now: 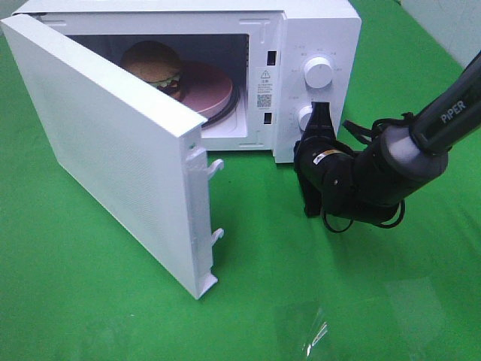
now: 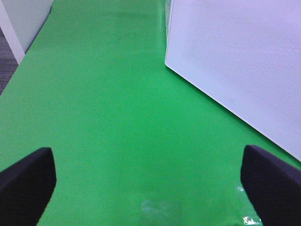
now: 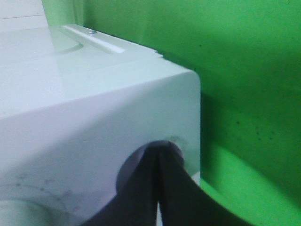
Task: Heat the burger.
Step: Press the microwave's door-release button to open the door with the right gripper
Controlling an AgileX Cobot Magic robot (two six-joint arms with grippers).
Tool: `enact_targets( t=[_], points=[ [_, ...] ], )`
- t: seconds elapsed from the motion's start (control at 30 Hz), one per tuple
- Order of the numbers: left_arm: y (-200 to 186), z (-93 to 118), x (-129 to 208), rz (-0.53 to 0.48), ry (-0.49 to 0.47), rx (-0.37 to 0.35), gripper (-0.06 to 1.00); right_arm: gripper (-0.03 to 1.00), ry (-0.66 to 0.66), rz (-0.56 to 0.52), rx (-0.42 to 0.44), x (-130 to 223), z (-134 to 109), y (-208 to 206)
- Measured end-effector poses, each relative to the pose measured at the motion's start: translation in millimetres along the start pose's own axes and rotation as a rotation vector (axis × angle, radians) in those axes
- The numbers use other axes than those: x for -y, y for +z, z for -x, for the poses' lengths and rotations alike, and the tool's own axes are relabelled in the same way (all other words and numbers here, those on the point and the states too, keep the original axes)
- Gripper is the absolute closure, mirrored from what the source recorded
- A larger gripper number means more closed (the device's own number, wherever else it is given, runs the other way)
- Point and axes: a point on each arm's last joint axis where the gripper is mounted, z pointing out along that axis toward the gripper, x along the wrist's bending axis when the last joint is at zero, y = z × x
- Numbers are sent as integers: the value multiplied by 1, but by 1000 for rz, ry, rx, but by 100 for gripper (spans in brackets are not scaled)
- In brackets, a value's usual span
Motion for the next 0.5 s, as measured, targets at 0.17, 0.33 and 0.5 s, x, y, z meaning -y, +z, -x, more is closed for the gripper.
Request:
enact_targets(
  t=[0.17, 0.33, 0.5],
  points=[
    [0, 0, 0, 0, 0, 0, -4, 96, -3, -1, 5, 0, 0, 0],
    [0, 0, 0, 0, 0, 0, -4, 96, -1, -12, 25, 0, -2, -1],
    [0, 0, 0, 0, 0, 0, -4, 96, -28, -38, 29, -1, -5, -4]
  ],
)
